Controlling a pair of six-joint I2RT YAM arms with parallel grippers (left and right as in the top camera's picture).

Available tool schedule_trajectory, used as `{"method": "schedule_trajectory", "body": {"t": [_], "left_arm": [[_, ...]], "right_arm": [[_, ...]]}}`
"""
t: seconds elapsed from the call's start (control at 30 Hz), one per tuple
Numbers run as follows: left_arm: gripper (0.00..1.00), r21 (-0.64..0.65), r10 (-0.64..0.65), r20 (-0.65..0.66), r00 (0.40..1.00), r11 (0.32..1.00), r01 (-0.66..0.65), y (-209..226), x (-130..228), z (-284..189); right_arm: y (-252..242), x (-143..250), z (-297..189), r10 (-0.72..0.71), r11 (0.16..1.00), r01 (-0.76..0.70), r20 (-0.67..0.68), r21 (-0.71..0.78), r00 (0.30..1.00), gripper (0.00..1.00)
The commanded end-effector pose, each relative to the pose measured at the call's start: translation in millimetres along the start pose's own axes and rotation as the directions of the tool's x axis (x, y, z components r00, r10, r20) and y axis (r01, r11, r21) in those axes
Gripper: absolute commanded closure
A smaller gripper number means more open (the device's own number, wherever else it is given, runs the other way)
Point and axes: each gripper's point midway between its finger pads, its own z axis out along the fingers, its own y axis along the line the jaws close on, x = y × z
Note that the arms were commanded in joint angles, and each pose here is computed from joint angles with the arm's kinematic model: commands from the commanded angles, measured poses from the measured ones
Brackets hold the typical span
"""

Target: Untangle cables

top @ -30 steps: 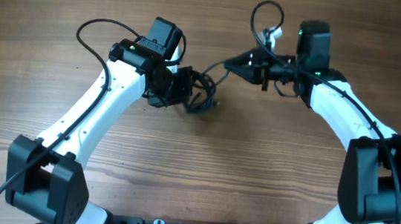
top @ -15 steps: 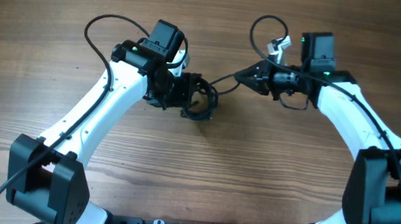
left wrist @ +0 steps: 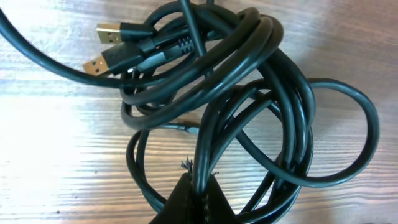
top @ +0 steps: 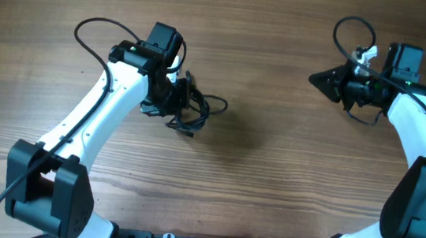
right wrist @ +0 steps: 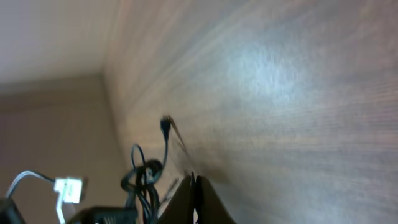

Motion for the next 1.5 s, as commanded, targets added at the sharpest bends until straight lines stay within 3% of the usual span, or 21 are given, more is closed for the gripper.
{"method": "schedule_trajectory", "body": {"t": [0.0, 0.07, 0.23, 0.4, 0.57, 1.03, 1.47], "left_arm": [[0.96, 0.127, -0.009, -0.015, 1.000, 0.992, 0.010, -24, -1, -1], [0.96, 0.205, 0.004, -0.019, 1.000, 0.979, 0.000, -39, -2, -4], [0.96, 0.232, -0.048, -0.004, 0.999, 0.971, 0.048, -44, -9, -5], [0.96, 0.257, -0.141, 0.015, 0.990, 0.957, 0.133, -48, -21, -7], [0.96, 0.266, -0.160, 0.015, 0.987, 0.952, 0.150, -50, -23, -8], [0.96, 0.348, -0.184, -0.068, 0.981, 0.917, 0.196, -66, -13, -13], [0.96, 0.368, -0.095, -0.082, 0.992, 0.922, 0.119, -92, 5, -9]], "right_arm": [[29, 28, 7, -0.161, 0.986, 0.158, -0.080, -0.046, 0.984, 0.89], [48, 54, 17, -0.220, 0.973, 0.208, -0.150, -0.097, 0.964, 0.78], [95, 106, 28, -0.353, 0.930, 0.314, -0.228, -0.190, 0.907, 0.66], [121, 144, 39, -0.398, 0.913, 0.349, -0.278, -0.211, 0.874, 0.64], [120, 164, 64, -0.349, 0.937, 0.339, -0.288, -0.084, 0.892, 0.65], [110, 161, 80, -0.283, 0.955, 0.297, -0.262, 0.014, 0.923, 0.60], [99, 148, 101, -0.262, 0.959, 0.280, -0.237, 0.045, 0.936, 0.64]]}}
